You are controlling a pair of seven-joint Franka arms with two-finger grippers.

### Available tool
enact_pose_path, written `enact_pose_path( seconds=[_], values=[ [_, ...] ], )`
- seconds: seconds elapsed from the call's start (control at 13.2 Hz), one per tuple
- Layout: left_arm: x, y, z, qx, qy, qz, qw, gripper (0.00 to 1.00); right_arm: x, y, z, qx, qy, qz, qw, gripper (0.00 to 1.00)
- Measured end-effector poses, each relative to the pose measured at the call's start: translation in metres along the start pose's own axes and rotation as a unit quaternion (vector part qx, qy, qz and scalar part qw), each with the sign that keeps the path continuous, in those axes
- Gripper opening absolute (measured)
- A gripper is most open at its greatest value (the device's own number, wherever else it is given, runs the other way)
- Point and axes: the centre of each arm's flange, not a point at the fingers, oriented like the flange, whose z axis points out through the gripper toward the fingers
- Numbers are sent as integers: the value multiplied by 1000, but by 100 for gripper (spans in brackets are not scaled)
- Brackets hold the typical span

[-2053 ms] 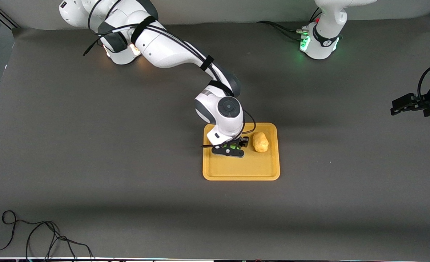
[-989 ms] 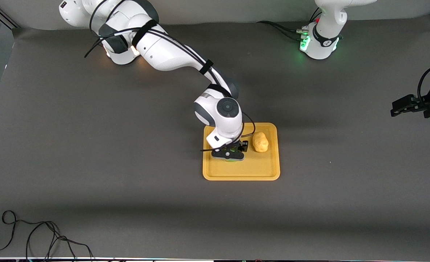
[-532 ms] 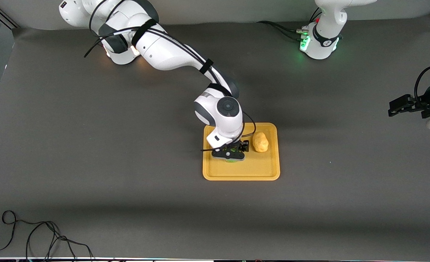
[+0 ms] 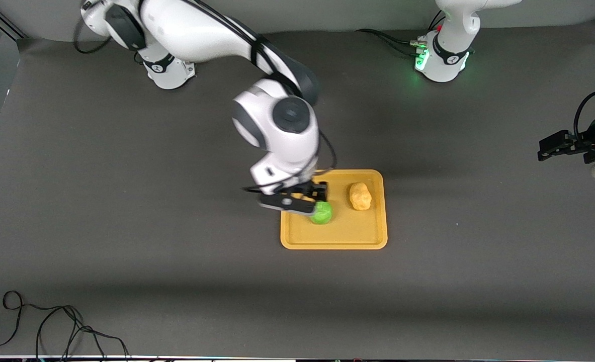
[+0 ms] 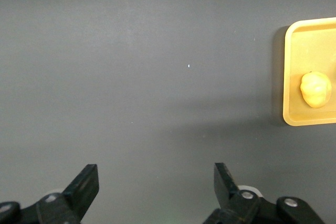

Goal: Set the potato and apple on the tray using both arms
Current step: 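Lower the apple onto the tray and open the right gripper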

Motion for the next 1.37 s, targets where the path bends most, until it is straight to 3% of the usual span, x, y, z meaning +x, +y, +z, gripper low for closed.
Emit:
enact_pose_path(
  seconds=[0.3, 0.68, 0.99, 1.37],
  values=[
    [0, 0, 0, 0, 0, 0, 1000, 98, 54, 108, -86, -26, -29, -68, 997, 100],
    [0, 0, -1, 0, 0, 0, 1000, 98, 108, 305, -146, -25, -48, -136, 989, 100],
    [0, 0, -1, 0, 1, 0, 1000, 98, 112, 430, -163, -17, -59, -129, 990, 100],
    [0, 0, -1, 0, 1, 0, 1000, 98, 122, 486, -157, -13, -64, -95, 993, 100]
  ],
)
